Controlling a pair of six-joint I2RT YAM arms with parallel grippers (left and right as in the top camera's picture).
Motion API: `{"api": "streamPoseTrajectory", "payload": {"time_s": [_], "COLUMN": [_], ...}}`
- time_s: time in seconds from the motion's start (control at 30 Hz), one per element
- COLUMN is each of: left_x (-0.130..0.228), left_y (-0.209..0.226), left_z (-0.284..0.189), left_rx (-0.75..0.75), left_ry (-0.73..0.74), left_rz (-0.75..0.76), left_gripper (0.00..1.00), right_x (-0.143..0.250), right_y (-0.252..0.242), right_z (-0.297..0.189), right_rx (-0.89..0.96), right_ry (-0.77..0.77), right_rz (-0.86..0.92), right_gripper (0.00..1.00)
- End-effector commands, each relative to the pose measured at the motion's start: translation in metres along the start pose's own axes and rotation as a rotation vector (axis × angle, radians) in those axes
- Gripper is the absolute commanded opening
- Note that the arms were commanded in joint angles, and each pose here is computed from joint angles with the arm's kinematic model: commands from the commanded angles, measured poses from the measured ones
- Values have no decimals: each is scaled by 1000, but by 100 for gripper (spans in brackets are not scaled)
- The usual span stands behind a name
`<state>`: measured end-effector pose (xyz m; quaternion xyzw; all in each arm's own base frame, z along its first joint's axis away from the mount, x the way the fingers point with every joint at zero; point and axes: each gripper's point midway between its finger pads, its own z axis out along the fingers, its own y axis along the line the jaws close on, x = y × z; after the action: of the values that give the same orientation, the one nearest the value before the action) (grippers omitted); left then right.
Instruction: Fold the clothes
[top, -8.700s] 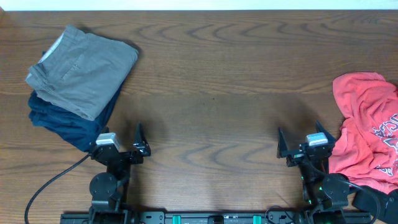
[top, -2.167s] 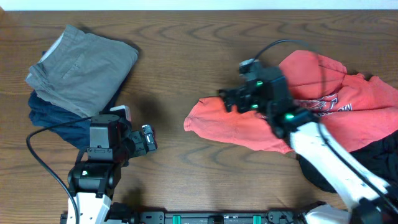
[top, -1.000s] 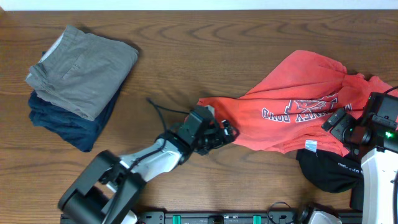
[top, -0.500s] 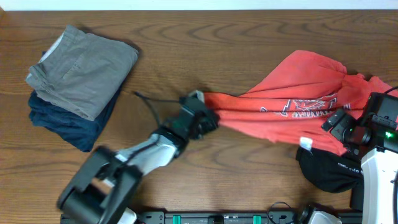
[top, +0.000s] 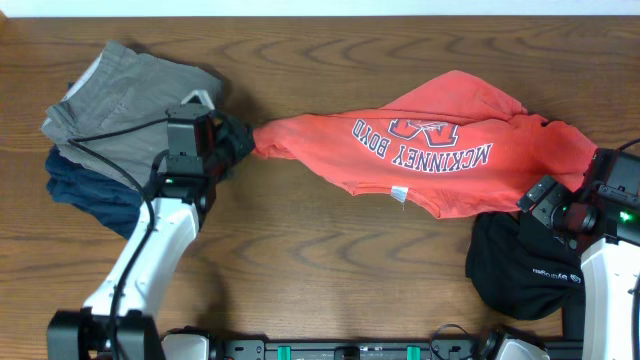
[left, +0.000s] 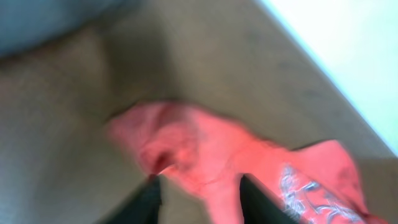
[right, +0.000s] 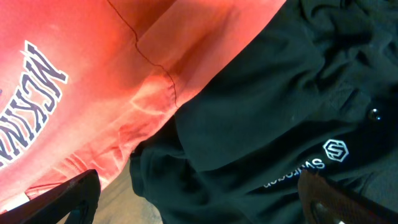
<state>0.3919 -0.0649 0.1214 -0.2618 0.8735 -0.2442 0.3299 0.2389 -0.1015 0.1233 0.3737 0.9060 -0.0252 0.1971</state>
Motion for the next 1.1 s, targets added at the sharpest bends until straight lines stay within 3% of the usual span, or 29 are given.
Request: {"api": "streamPoseTrajectory", "payload": {"time_s": [0.0,0.07,0.13,0.23,0.43,0.67,0.77,0.8,0.83,0.93,1.07], "left_x": [29,56,87,123,168,208,206,204,202,200,201], "left_y": [7,-8,-29,-43,-29,-54,-64,-68,-71,-76,-78], "left_z": [8,9,7,9,39,78,96,99,101,102,90], "left_rx": [8,90,177,190,-18,92,144,162,174,197,223], "left_ry": [135,260,385,465,427,428,387,374,366,354,413], "left_rz": [-4,-7,8,71,153,220,153,132,122,116,141], "left_gripper": [66,69,78,88,88,88,88,80,67,6,6], "right_x": [-1,-1,-1,-1,0,0,0,0,0,0,0], "right_y": [-3,-3,-3,-3,-3,-3,-3,-3,-3,-3,-3], "right_z": [1,3,3,5,5,5,5,5,5,5,5], "right_rx": [14,15,16,18,19,18,18,18,18,18,19], "right_ry": [1,5,7,11,13,13,14,14,14,13,13], "right_rz": [-2,-2,-2,-2,-3,-9,-9,-9,-9,-9,-9], "right_gripper": [99,100,99,99,99,99,99,99,99,99,99]}}
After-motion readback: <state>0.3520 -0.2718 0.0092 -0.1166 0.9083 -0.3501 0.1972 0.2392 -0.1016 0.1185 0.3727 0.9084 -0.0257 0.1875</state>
